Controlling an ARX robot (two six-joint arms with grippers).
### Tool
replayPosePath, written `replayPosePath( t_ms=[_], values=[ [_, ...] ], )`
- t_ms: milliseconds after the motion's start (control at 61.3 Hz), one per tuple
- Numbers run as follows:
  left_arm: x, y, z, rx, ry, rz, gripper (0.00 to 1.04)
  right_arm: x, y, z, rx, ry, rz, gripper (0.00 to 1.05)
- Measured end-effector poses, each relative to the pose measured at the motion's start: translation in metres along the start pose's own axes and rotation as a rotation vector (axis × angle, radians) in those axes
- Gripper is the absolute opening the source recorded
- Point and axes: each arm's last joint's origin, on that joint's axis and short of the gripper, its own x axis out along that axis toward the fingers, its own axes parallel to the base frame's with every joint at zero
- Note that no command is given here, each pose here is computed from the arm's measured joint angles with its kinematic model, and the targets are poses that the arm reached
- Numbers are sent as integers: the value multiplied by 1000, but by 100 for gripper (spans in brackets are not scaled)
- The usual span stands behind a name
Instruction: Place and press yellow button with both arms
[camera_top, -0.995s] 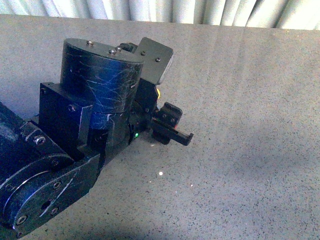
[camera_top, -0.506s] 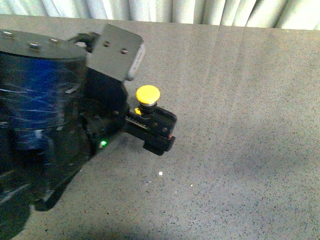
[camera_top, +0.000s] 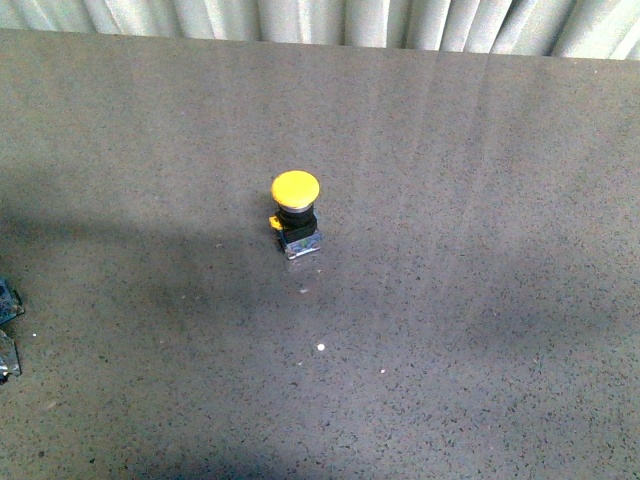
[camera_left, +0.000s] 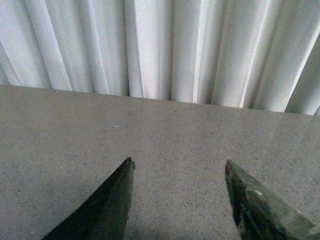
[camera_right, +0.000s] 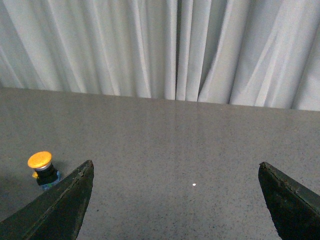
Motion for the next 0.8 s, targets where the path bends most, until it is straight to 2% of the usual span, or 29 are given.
replayPosePath(
  t_ms=[65, 147, 228, 473, 604, 653, 800],
  values=[
    [-10, 5, 1, 12, 9, -4, 34, 0, 0, 0, 6, 19, -7, 96],
    [-20, 10, 4, 16, 6, 4, 15, 4, -3, 3, 33, 433, -80, 96],
    [-27, 12, 9, 19, 20, -9, 1, 13, -6, 10, 28, 528, -81, 96],
    [-42, 25, 18, 20, -8, 7, 1, 61, 5, 36, -104, 491, 44, 96],
    [-49, 25, 17, 20, -1, -1, 1, 105, 34, 40, -189, 508, 169, 96],
    [-53, 25, 19, 20, -7, -1, 1, 130, 52, 38, -216, 533, 223, 96],
    [-59, 25, 21, 20, -16, 0, 1, 175, 86, 23, -234, 628, 283, 96]
  ],
)
